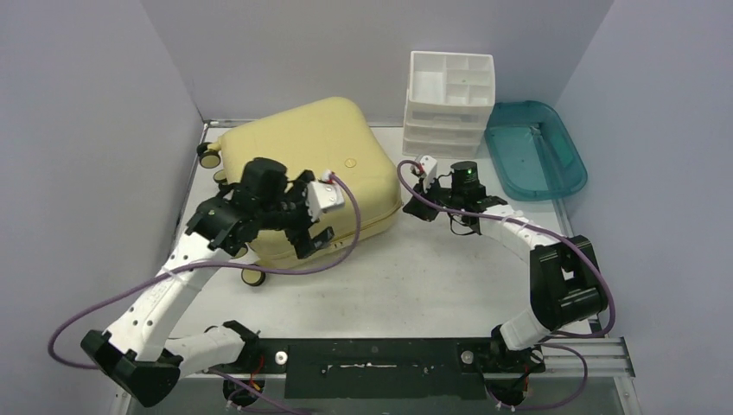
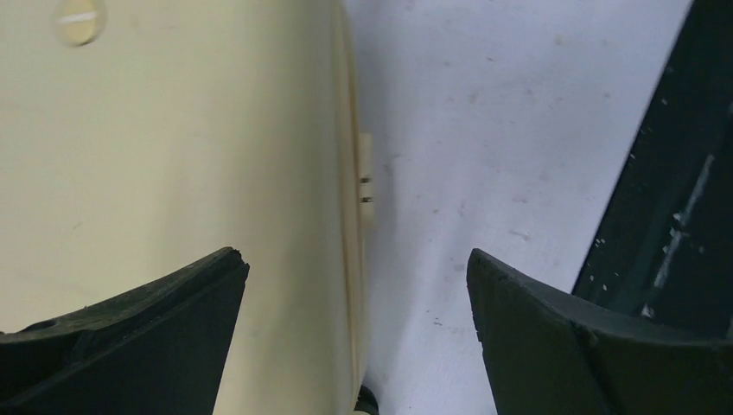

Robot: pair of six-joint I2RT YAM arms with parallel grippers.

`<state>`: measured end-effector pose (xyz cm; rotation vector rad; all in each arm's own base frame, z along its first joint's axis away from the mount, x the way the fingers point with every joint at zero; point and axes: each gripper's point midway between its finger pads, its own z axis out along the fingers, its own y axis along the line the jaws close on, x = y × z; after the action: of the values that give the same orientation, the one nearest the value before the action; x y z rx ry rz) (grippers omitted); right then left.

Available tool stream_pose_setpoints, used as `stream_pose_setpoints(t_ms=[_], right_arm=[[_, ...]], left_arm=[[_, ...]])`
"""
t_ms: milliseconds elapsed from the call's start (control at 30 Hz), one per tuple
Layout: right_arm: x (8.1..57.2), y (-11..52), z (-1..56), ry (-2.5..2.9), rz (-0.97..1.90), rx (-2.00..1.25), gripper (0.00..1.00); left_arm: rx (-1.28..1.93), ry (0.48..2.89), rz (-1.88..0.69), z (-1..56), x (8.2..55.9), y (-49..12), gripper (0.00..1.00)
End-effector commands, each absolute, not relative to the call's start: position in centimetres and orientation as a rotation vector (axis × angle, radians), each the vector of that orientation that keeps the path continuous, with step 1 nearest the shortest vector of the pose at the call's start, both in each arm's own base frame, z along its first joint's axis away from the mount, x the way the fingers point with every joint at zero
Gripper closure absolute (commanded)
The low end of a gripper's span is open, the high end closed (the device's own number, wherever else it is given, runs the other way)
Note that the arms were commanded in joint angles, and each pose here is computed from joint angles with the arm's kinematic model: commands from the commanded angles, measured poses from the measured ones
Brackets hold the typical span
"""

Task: Open, take out, and arrange the luggage
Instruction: Unzip the luggage at the center of the board.

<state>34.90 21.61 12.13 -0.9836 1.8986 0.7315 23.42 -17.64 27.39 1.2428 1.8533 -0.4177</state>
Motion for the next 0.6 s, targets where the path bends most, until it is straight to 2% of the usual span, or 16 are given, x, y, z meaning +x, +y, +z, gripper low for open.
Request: stream_pose_setpoints(t_ms=[0, 233, 433, 567], right_arm=[[35.0, 20.5, 13.2, 1.866, 0.796, -0.994, 1.0], [35.3, 19.1, 12.2, 1.878, 0.823, -0.974, 1.0], [35.5, 18.8, 12.6, 1.864, 0.829, -0.972, 1.0], [35.6, 18.7, 12.2, 1.87, 0.834, -0.966, 1.0]], left_arm=[[1.565, 1.778, -0.491, 25.7, 20.2, -21.1, 0.03], [1.831, 1.69, -0.412, 21.3, 18.8, -25.3, 0.03], [1.755, 1.683, -0.218, 17.5, 21.8, -26.9, 0.03], [1.763, 1.664, -0.157, 15.1, 22.2, -27.5, 0.03]])
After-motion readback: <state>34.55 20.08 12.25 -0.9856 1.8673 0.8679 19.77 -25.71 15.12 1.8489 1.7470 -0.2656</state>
